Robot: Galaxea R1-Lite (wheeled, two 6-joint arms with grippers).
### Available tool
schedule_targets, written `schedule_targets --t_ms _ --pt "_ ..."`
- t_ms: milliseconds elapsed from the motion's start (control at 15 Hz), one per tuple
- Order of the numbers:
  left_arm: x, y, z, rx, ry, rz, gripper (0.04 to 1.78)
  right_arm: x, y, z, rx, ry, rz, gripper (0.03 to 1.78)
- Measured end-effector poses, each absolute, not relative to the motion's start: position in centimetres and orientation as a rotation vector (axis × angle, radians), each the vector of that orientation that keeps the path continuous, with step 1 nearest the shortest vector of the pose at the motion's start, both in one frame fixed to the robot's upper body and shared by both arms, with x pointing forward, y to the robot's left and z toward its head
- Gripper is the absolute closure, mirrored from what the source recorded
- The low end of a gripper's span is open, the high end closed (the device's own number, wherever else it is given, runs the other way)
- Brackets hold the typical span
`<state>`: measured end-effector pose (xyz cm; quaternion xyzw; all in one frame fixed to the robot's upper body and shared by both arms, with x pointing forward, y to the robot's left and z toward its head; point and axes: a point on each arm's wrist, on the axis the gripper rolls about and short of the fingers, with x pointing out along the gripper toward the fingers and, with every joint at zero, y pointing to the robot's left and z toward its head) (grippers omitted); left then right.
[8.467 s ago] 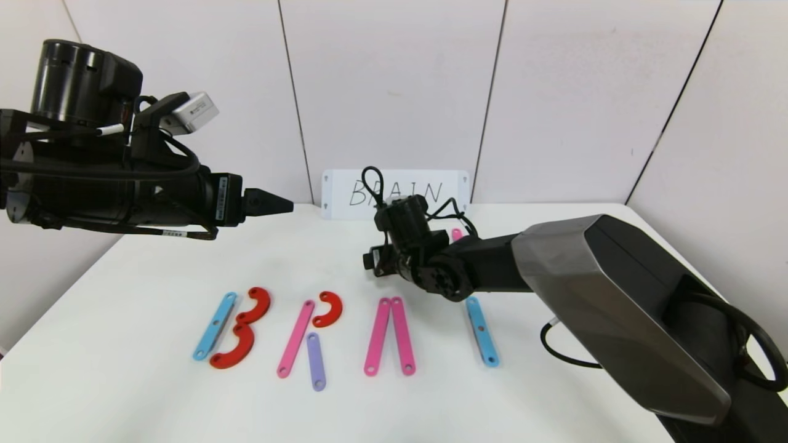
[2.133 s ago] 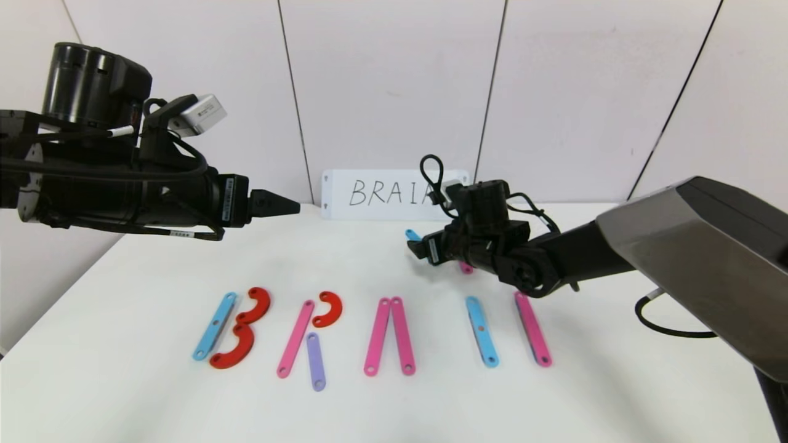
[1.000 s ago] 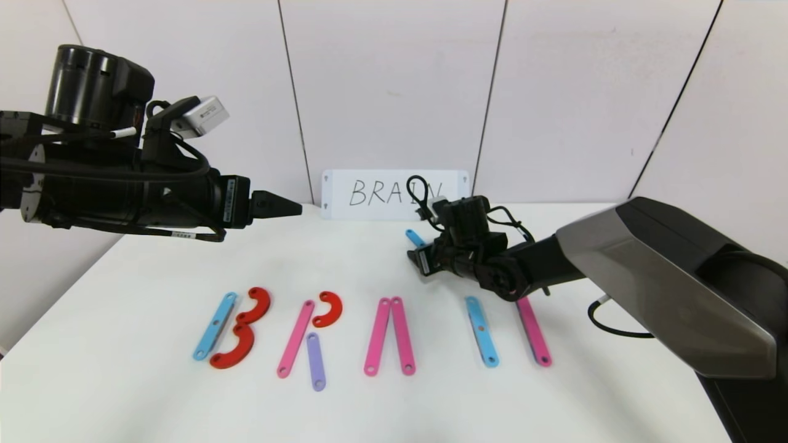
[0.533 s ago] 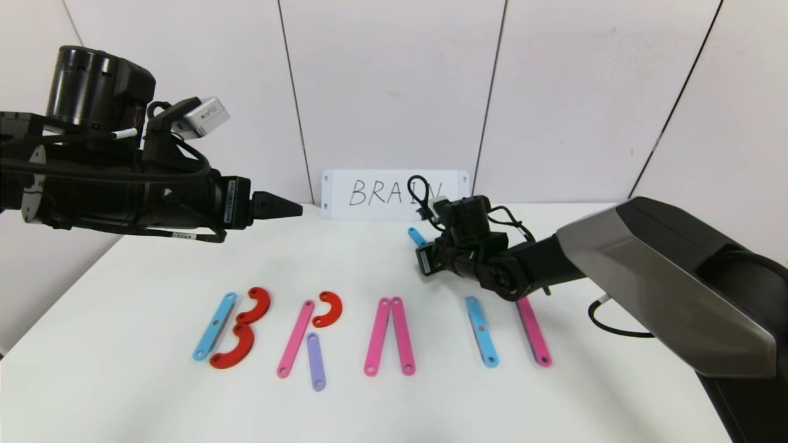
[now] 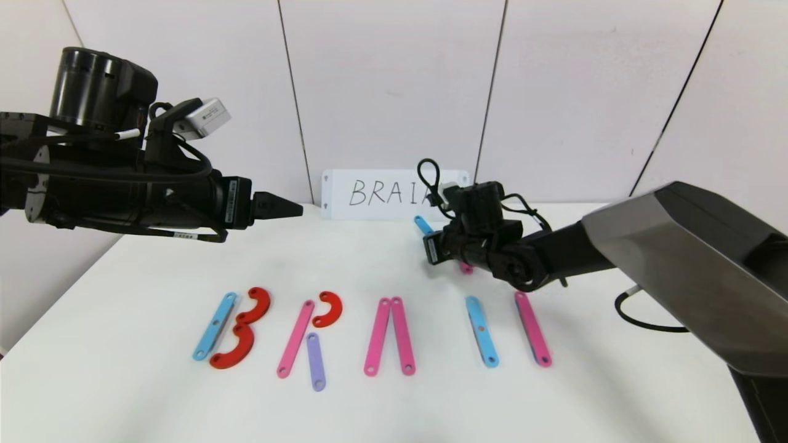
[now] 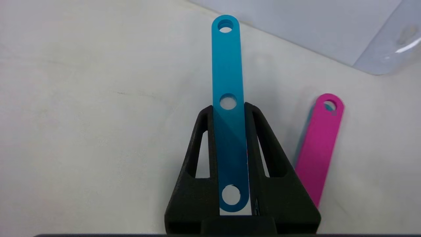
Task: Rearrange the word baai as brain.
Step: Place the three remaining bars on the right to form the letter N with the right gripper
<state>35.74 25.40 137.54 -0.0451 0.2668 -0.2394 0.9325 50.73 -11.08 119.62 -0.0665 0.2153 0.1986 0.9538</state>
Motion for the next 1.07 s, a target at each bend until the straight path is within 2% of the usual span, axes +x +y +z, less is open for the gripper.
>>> schedule_targets --t_ms 267,467,800,1067 --pt "35.9 25.4 137.4 -0.093 0.550 -0.486 0.08 47.8 -13.9 122.9 -0.125 0.433 0.382 1.54" --pt "35.9 25.4 137.4 -0.093 0.553 -0.486 0.08 44.1 -17.0 123.8 -0.130 0.480 0.355 1.54" --pt "35.8 25.4 137.4 -0.093 0.553 -0.485 0.08 38.7 -22.8 123.4 -0.088 0.526 0.362 1.54" --pt "35.8 25.4 137.4 -0.092 0.553 -0.485 0.08 35.7 -25.6 122.1 -0.070 0.567 0.350 1.54"
